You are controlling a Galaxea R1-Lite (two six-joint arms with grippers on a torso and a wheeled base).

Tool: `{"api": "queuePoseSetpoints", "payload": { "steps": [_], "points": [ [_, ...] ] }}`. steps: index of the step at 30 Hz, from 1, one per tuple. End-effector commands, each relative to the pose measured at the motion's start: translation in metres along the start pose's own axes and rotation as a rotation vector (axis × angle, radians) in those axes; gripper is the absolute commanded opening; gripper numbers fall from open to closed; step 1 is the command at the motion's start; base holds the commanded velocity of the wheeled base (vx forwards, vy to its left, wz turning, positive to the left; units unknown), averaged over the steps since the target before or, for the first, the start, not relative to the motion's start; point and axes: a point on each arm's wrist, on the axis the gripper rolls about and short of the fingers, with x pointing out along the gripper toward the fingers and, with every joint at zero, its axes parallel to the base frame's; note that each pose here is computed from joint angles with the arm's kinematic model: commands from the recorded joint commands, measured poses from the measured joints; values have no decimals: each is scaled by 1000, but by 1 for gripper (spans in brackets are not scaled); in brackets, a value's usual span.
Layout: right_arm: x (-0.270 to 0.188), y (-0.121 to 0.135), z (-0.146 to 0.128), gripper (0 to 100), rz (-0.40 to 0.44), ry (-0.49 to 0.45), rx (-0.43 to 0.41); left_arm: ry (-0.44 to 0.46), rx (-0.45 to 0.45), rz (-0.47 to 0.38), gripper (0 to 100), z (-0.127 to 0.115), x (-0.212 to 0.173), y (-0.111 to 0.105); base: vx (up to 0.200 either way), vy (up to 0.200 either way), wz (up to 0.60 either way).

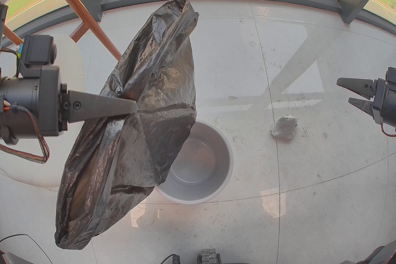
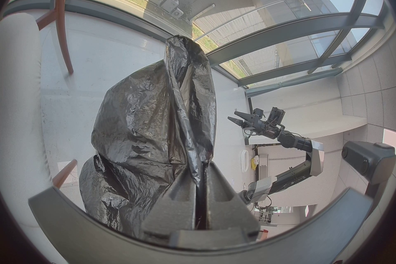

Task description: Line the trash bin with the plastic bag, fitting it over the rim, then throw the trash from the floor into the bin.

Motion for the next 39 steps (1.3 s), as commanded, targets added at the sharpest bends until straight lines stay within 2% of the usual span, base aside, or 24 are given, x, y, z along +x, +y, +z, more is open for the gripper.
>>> {"api": "queuePoseSetpoints", "payload": {
  "steps": [1, 7, 11, 16, 22, 24, 30, 34, 39],
  "points": [
    [0, 0, 0, 100, -1, 2, 2, 39, -2, 14, 0, -4, 12, 7, 0, 0, 0],
    [1, -1, -1, 100, -2, 4, 3, 64, 41, 18, 0, -5, 20, 11, 0, 0, 0],
    [2, -1, -1, 100, -3, 7, 4, 90, 65, -44, 0, -5, 30, 1, 0, 0, 0],
    [3, -2, -3, 100, -4, 15, 4, 134, 70, -33, 0, -9, 45, 8, 0, 0, 0],
    [5, 0, -4, 100, 5, 24, 6, 199, 216, -7, 0, -19, 64, 21, 0, 0, 0],
    [5, 2, -5, 100, 16, 30, 5, 202, 231, -1, 0, -19, 65, 22, 0, 0, 0],
    [23, 15, -28, 100, 81, 153, 27, 237, 274, 56, 0, -27, 82, 22, 0, 0, 0],
    [33, 26, -39, 100, 128, 221, 27, 274, 317, 130, 0, -36, 95, 24, 0, 0, 0],
    [50, 33, -52, 100, 143, 303, 78, 286, 364, 246, 0, -48, 105, 20, 0, 0, 0]
  ]
}}
